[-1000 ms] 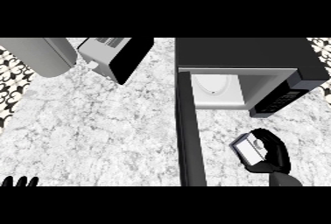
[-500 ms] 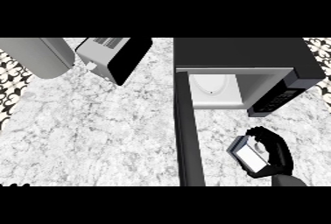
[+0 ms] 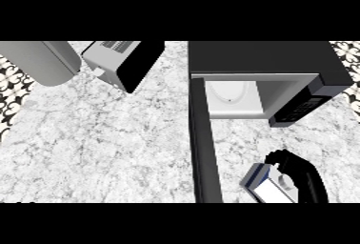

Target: Pick up the milk, place it into the microwave and close the microwave

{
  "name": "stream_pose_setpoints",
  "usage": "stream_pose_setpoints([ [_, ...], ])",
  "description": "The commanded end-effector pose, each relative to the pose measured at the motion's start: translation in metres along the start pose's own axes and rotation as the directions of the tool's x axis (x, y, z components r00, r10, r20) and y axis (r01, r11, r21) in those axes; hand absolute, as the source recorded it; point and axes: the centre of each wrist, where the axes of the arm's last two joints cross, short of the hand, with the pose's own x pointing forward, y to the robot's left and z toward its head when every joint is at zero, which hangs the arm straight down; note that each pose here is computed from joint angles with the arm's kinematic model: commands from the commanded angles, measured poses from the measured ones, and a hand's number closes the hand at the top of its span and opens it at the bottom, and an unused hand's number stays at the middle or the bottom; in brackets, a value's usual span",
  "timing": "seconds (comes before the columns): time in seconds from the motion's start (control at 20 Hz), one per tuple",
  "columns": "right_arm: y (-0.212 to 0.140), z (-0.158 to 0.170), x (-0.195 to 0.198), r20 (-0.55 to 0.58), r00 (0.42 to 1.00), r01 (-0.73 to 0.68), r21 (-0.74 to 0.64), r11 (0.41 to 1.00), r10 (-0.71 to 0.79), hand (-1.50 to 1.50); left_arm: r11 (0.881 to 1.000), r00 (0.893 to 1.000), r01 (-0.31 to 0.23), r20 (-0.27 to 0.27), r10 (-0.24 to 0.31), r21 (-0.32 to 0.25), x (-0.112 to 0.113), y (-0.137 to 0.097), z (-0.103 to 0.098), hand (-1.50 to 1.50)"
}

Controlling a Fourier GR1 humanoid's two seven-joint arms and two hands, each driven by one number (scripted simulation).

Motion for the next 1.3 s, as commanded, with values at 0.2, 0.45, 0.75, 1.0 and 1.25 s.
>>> stream_pose_setpoints([
  [0.2,0.039,-0.008,0.041,0.023,1.000,0.004,-0.055,0.998,-0.003,1.50,1.000,1.000,0.005,0.006,-0.005,0.014,-0.013,0.017,0.011,-1.50],
  [0.45,0.076,-0.039,0.038,0.055,0.998,-0.023,-0.074,0.997,0.027,1.50,1.000,1.000,0.000,0.001,0.000,0.025,-0.004,0.012,0.011,-1.50],
  [0.75,0.073,-0.085,0.025,0.026,0.984,-0.172,-0.166,0.971,0.179,1.50,1.000,1.000,0.011,-0.013,-0.010,0.022,0.012,0.027,0.010,-1.50],
  [1.0,0.053,-0.106,0.004,-0.052,0.970,-0.241,-0.239,0.941,0.236,1.50,1.000,1.000,0.009,0.000,-0.009,0.004,0.009,0.040,-0.010,-1.50],
  [1.25,0.040,-0.133,-0.020,-0.107,0.966,-0.258,-0.281,0.925,0.236,1.50,1.000,1.000,0.011,-0.020,-0.011,-0.004,0.003,0.060,0.012,-1.50],
])
